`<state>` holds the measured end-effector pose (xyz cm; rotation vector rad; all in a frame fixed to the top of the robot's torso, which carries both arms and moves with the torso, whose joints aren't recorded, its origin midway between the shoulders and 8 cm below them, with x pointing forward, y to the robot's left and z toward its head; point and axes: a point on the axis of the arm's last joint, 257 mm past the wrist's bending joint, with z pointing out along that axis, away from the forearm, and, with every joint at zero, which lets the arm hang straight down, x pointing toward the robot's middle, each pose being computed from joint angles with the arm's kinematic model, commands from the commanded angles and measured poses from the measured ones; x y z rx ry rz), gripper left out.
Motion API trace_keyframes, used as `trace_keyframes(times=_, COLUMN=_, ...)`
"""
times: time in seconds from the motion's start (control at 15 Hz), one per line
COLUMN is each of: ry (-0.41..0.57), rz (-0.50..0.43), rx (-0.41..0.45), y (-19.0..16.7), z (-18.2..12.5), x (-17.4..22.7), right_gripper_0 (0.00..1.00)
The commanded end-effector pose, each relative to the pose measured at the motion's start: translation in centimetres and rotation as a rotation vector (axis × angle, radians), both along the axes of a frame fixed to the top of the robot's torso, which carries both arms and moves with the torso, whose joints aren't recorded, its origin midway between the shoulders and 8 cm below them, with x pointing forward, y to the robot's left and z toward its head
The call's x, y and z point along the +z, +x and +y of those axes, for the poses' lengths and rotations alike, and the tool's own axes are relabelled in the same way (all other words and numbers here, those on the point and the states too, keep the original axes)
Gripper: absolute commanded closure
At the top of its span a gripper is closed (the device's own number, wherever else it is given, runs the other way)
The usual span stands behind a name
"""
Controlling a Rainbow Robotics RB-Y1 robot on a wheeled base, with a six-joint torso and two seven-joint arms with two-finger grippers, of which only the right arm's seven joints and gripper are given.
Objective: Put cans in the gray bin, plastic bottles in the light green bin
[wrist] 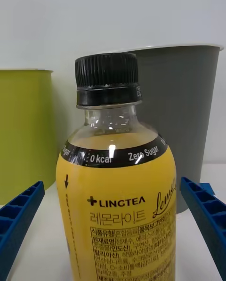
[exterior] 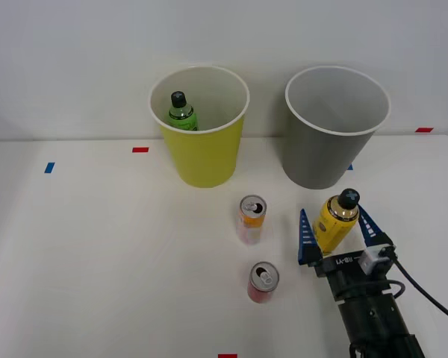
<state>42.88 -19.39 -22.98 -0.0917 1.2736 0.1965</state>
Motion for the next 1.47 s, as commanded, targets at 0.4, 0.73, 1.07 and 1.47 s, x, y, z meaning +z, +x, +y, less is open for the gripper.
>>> trace_keyframes(times=0.4, ry=-0.011, rz=0.012, rx=-0.003, y=1.17, z=0.26, x=0.19, right_gripper_0=0.00)
trace_keyframes(times=0.73, ry=-0.018, rz=0.013, rx=-0.011, y=1.32, z=0.03, x=0.19, right_gripper_0=0.00)
trace_keyframes(times=1.07, ry=-0.034, rz=0.009, rx=-0.013, y=1.35, z=-0.14, x=0.27, right_gripper_0=0.00)
trace_keyframes(times=1.47, ry=-0.044, rz=0.002, rx=-0.018, y=1.23, z=-0.38, x=0.33, right_gripper_0=1.00)
